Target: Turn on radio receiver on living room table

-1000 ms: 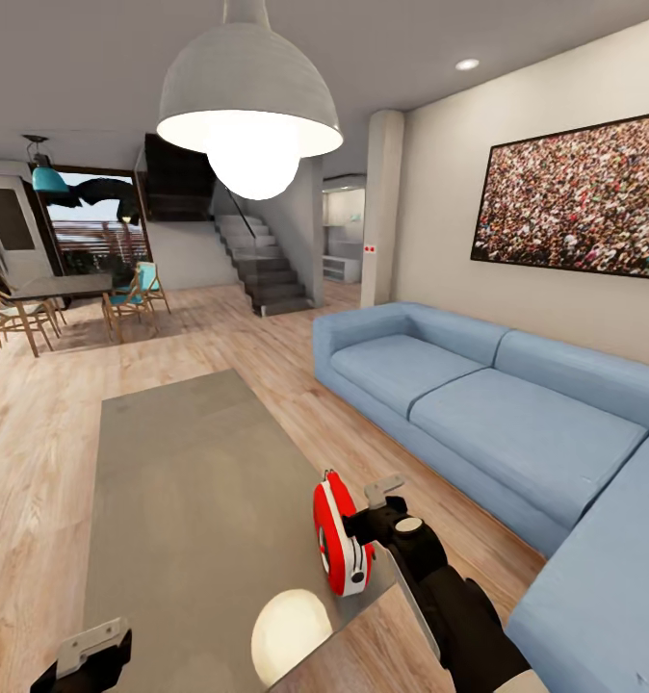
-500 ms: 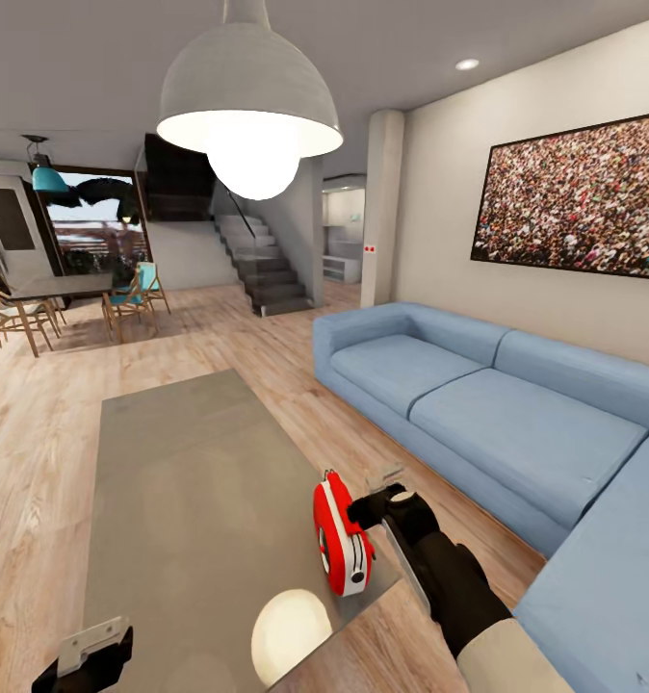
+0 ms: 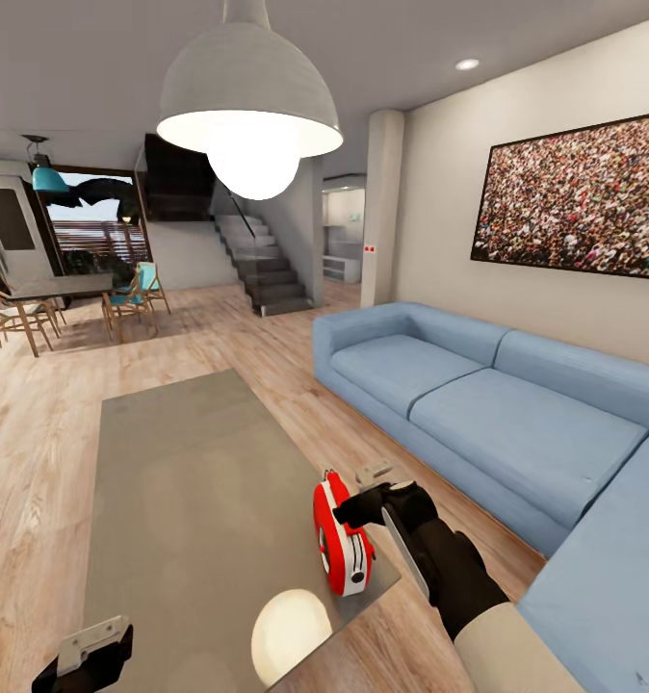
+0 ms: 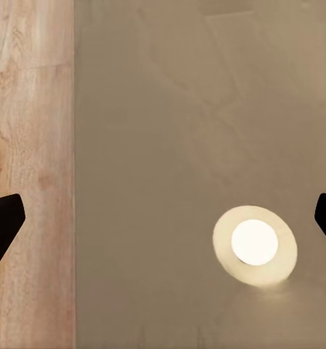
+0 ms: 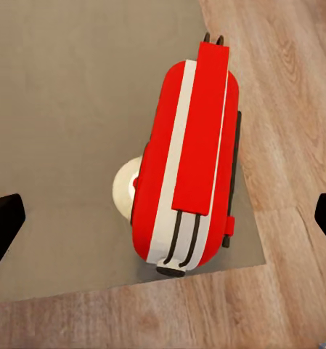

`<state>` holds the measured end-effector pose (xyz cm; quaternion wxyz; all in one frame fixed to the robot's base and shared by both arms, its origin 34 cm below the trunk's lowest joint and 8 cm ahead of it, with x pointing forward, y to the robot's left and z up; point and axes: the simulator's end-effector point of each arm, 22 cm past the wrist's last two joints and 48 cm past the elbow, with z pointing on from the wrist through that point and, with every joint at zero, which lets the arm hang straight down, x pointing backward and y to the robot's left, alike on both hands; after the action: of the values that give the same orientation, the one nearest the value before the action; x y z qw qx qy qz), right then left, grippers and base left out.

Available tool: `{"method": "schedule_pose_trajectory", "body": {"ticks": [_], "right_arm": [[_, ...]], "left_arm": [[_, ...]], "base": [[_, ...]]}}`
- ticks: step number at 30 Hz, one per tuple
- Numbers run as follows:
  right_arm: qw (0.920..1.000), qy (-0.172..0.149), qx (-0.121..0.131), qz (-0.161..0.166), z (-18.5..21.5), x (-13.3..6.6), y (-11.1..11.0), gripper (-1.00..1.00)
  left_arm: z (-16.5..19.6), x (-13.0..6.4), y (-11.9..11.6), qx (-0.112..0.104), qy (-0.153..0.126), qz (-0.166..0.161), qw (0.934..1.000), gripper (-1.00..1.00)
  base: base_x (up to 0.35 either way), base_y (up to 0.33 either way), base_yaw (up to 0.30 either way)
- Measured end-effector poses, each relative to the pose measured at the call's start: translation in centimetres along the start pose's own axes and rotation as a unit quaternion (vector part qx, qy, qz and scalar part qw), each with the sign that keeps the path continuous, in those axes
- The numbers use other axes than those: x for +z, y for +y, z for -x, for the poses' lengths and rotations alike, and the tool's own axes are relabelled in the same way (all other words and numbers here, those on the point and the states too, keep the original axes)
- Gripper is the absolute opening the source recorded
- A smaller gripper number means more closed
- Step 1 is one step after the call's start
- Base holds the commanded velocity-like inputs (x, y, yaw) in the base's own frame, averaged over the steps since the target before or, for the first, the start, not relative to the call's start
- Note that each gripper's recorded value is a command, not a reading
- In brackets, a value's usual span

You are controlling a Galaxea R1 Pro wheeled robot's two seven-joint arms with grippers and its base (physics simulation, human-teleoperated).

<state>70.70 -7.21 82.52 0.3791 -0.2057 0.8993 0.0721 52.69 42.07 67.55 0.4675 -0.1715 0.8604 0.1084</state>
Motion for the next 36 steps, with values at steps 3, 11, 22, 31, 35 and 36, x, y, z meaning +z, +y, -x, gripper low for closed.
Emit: {"method": "schedule_pose_trajectory", "body": {"ticks": [3,11,22,31,35,36], "right_arm": [[1.0000,0.000,0.000,0.002,0.0,0.0,0.0,1.00],[1.0000,-0.004,-0.001,-0.008,0.1,-0.1,-0.7,1.00],[0.9976,-0.010,0.043,-0.053,0.1,-0.5,-4.8,1.00],[0.9954,-0.014,0.073,-0.060,0.0,-0.9,-6.6,1.00],[0.9956,-0.014,0.073,-0.057,0.0,-0.8,-6.4,1.00],[0.9957,-0.014,0.073,-0.057,0.0,-0.8,-6.4,1.00]], "left_arm": [[0.0,0.0,0.0,0.000,0.000,0.000,1.0000,1.00],[0.0,0.0,0.0,0.000,0.000,0.000,1.0000,1.00],[0.0,0.0,0.0,0.000,0.000,0.001,1.0000,1.00],[0.0,0.0,0.0,0.000,0.000,0.000,1.0000,1.00],[0.0,0.0,0.0,0.000,-0.001,0.001,1.0000,1.00],[0.0,0.0,0.0,0.000,-0.001,0.001,1.0000,1.00]], "base": [[0.000,0.059,0.000],[0.000,0.054,0.000],[0.000,0.001,0.000],[0.000,0.000,0.000],[0.000,0.000,0.000],[0.000,0.000,0.000]]}}
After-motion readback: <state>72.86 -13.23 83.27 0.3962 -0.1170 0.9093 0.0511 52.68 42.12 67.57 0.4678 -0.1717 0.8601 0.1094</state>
